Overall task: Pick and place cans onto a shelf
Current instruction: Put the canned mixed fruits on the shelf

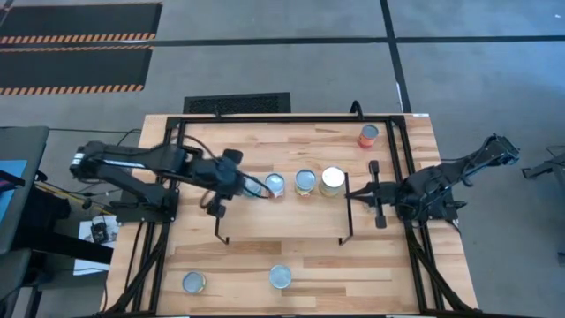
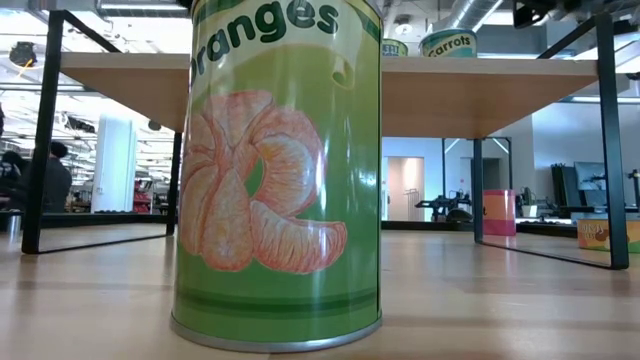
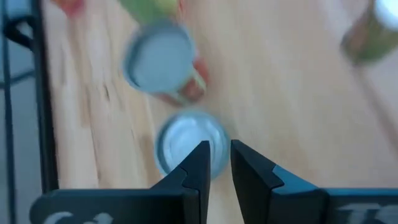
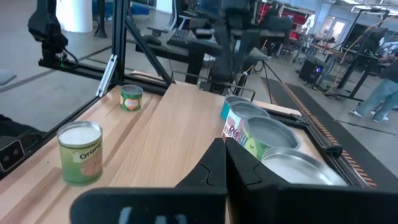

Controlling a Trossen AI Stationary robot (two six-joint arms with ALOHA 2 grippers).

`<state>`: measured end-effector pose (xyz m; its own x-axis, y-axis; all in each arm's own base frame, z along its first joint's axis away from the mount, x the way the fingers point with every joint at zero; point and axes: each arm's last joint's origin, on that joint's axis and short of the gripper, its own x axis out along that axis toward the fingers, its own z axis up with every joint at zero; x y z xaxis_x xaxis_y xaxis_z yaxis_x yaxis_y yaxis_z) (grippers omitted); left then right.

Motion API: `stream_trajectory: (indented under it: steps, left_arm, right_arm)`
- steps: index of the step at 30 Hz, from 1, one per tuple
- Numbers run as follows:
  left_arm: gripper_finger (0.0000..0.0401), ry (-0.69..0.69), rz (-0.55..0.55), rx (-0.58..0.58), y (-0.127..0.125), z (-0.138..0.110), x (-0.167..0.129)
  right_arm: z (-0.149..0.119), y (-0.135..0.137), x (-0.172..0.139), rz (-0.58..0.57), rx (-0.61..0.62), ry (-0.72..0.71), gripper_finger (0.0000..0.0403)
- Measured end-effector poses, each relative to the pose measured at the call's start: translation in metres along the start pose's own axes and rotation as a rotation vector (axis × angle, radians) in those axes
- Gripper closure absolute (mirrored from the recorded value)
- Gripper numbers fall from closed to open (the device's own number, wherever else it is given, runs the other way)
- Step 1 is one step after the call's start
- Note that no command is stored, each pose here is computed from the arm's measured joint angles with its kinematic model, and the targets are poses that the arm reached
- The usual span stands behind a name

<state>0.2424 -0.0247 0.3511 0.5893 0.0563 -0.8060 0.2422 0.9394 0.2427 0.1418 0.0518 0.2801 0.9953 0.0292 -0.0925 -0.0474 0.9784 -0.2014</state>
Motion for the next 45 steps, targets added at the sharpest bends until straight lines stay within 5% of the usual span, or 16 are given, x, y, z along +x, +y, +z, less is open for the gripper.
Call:
stream_trajectory:
  steps: [5, 12, 17, 20, 30, 45]
  left_arm:
    - [0.0349, -0.245, -0.036, -0.033, -0.006, -0.008, -0.023]
    - [0.0383, -0.594, -0.134, -0.016, -0.024, -0.052, -0.015]
    - [0.0398, -0.790, -0.081, -0.027, -0.034, -0.091, -0.010]
    - [0.0398, -0.875, -0.038, -0.035, -0.038, -0.113, -0.010]
    - [0.0397, -1.022, 0.066, -0.103, -0.044, -0.161, -0.018]
    - [0.0397, -1.063, 0.139, -0.136, -0.044, -0.175, -0.019]
  right_arm:
    - [0.001, -0.001, -0.002, -0.005, 0.003, -0.009, 0.0398]
    - [0.000, -0.002, -0.002, -0.037, -0.002, 0.003, 0.0398]
    - [0.013, -0.007, -0.008, -0.077, 0.019, -0.015, 0.0397]
    - [0.020, -0.015, -0.012, -0.203, 0.039, 0.047, 0.0397]
    - [0.014, -0.060, -0.026, -0.646, 0.232, 0.327, 0.0398]
    - [-0.053, -0.152, -0.015, -0.926, 0.633, 0.767, 0.0382]
